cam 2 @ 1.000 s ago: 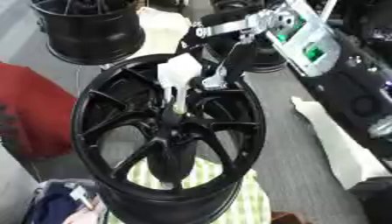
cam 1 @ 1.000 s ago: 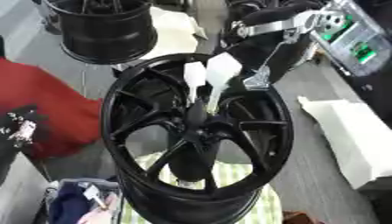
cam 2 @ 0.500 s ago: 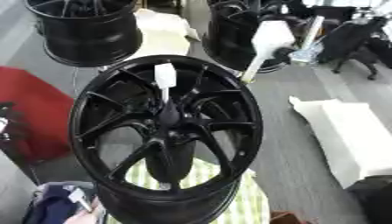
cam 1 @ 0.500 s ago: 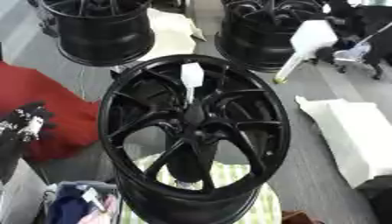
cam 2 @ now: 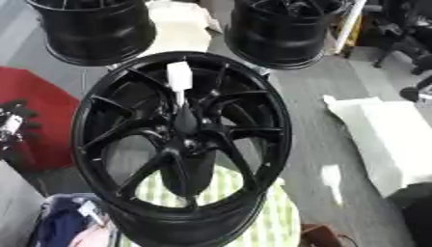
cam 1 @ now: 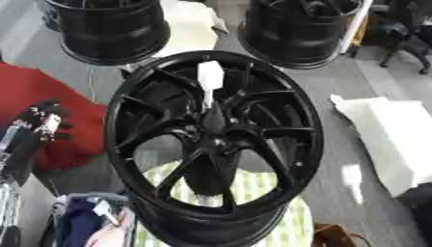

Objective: Pull the pin out of the wheel hub.

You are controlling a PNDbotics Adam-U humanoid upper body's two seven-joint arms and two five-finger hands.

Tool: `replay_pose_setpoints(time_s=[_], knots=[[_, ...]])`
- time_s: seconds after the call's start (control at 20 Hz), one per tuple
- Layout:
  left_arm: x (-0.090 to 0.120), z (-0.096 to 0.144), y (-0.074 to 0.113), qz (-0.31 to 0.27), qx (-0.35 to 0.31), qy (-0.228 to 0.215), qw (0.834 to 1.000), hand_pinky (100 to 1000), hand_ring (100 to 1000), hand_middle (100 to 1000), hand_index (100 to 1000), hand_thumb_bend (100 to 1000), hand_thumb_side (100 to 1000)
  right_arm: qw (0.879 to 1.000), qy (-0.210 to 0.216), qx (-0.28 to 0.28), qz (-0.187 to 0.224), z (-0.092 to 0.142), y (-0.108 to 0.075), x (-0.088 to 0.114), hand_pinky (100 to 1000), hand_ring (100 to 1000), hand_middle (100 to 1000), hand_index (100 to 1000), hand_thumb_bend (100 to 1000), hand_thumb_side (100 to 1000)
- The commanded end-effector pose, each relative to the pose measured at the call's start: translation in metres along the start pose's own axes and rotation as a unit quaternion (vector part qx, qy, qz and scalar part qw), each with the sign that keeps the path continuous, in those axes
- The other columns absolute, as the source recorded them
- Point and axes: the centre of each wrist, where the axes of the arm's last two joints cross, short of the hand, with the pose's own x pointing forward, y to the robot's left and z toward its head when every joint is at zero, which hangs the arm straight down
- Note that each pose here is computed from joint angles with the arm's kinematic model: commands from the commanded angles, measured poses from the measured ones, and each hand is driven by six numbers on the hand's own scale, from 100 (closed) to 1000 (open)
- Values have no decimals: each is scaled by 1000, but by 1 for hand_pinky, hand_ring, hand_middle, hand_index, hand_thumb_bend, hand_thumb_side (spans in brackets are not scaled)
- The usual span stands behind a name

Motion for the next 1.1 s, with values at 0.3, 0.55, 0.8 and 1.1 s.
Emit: replay_pose_setpoints(time_s=[0.3,0.55,0.8,1.1], knots=[[10,-6,-5,-8,-29,-18,999,634,673,673,873,168,495,951,-28,-240,-191,66,119,-99,687,673,702,842,326,391],[11,-8,-7,-11,-39,-21,999,634,672,673,872,166,494,905,-59,-356,-224,46,198,-63,672,638,664,805,272,370],[13,-10,-9,-10,-44,-26,999,634,673,673,872,165,495,902,-104,-333,-255,29,219,-30,671,633,661,808,242,380],[14,-12,-9,-11,-47,-29,998,634,673,674,872,163,495,904,-131,-295,-282,21,232,-11,669,629,659,811,223,384]])
